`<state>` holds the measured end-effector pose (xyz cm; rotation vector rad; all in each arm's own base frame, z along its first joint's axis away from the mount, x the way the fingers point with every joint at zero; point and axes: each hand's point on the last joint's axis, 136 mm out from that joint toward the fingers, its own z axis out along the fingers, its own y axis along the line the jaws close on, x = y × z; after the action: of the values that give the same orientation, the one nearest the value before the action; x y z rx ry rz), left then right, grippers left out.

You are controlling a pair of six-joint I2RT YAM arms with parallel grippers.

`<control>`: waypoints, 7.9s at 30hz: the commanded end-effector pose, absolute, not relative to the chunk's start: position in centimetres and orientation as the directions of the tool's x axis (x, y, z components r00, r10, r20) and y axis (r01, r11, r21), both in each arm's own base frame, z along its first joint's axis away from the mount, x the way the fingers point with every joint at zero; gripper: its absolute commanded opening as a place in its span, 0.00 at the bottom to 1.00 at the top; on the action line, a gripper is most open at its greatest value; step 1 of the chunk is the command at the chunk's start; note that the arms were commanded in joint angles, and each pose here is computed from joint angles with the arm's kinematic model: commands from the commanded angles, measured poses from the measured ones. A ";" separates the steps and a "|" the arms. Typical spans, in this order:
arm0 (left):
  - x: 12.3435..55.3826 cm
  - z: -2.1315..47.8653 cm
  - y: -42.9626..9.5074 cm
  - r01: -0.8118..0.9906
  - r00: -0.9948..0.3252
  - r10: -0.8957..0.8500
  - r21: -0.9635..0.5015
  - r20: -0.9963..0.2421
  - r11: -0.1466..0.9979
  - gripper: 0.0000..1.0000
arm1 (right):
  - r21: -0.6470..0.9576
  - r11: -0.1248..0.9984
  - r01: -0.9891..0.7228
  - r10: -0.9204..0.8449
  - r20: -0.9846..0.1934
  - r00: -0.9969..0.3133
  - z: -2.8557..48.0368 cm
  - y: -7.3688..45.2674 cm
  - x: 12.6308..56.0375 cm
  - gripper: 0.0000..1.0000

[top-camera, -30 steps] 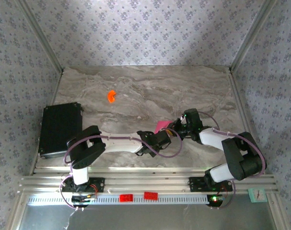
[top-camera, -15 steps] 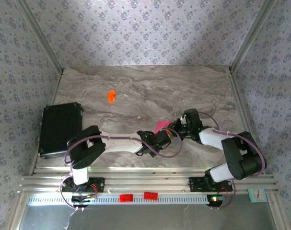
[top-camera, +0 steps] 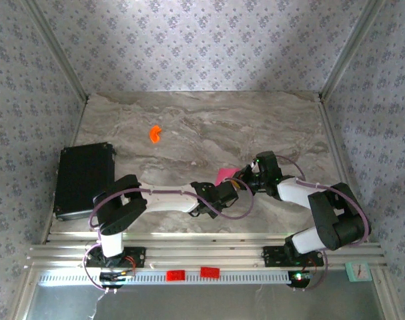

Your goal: Fold a paper plane with a square sheet of paper (pick it up from the middle)

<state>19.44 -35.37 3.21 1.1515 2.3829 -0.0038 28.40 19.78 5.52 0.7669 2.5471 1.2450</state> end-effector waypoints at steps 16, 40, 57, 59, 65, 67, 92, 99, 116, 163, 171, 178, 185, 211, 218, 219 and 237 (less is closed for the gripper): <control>19.9 4.4 -36.8 0.739 -0.502 0.726 0.203 -0.470 0.643 0.22 | 0.782 0.502 0.369 0.527 0.062 -0.848 5.5 19.9 28.4 0.00; 19.6 3.7 -36.4 0.729 -0.543 0.706 0.163 -0.454 0.665 0.00 | 0.740 0.553 0.381 0.561 0.007 -0.828 6.0 16.9 27.8 0.12; 19.1 3.0 -36.2 0.664 -0.722 0.544 -0.204 -0.428 0.720 0.00 | 0.683 0.602 0.414 0.645 -0.109 -0.756 6.9 12.0 25.9 0.39; 19.1 2.8 -36.2 0.657 -0.731 0.538 -0.220 -0.419 0.721 0.00 | 0.684 0.600 0.416 0.646 -0.107 -0.755 6.9 12.0 25.9 0.39; 19.1 2.1 -36.0 0.633 -0.762 0.523 -0.270 -0.383 0.725 0.00 | 0.697 0.599 0.395 0.640 -0.120 -0.759 7.0 12.2 26.1 0.30; 18.9 1.7 -36.2 0.624 -0.774 0.520 -0.299 -0.361 0.722 0.00 | 0.695 0.611 0.379 0.634 -0.142 -0.760 6.8 12.2 26.1 0.26; 19.1 0.7 -36.4 0.468 -0.884 0.380 -0.559 -0.274 0.685 0.00 | 0.858 0.508 0.080 0.391 -0.146 -0.909 8.0 22.5 27.3 0.10; 19.4 0.7 -36.0 0.427 -0.904 0.332 -0.592 -0.269 0.683 0.00 | 0.871 0.477 0.118 0.410 -0.101 -0.907 6.7 22.7 28.3 0.08; 20.0 0.5 -35.5 0.314 -0.950 0.212 -0.687 -0.231 0.656 0.00 | 0.855 0.494 0.160 0.388 -0.052 -0.920 4.9 22.3 27.8 0.03; 20.1 -1.0 -34.5 0.225 -0.974 0.155 -0.684 -0.162 0.694 0.00 | 0.792 0.564 0.236 0.379 0.006 -0.925 0.2 22.4 28.4 0.03; 20.2 0.6 -34.3 0.251 -0.968 0.163 -0.681 -0.192 0.688 0.12 | 0.683 0.681 0.264 0.360 0.002 -0.933 -1.3 21.3 27.2 0.02; 20.9 4.2 -33.6 0.279 -0.955 0.124 -0.667 -0.271 0.691 0.31 | 0.618 0.740 0.266 0.340 -0.003 -0.940 -1.6 20.8 26.7 0.02; 21.9 7.9 -34.2 0.279 -0.951 0.077 -0.723 -0.299 0.632 0.32 | 0.622 0.735 0.268 0.345 -0.003 -0.939 -1.4 20.8 26.7 0.02; 22.1 4.4 -38.2 0.145 -0.986 0.154 -0.774 -0.062 0.616 0.07 | 0.630 0.725 0.278 0.351 0.009 -0.936 -1.4 20.8 26.3 0.01; 20.3 2.2 -36.7 0.105 -0.988 0.154 -0.743 -0.002 0.661 0.07 | 0.631 0.724 0.280 0.353 0.010 -0.936 -1.5 20.7 26.3 0.01; 20.1 2.1 -36.5 0.102 -0.988 0.155 -0.741 0.003 0.664 0.07 | 0.628 0.725 0.281 0.353 0.011 -0.935 -1.5 20.6 26.2 0.01; 20.2 7.2 -36.0 0.199 -0.979 0.108 -0.731 -0.170 0.653 0.05 | 0.624 0.723 0.298 0.368 0.017 -0.930 -1.9 20.3 26.1 0.01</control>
<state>19.10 -35.53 4.96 0.2452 2.8315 -1.2350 28.65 22.95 1.84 0.4102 2.6749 1.1724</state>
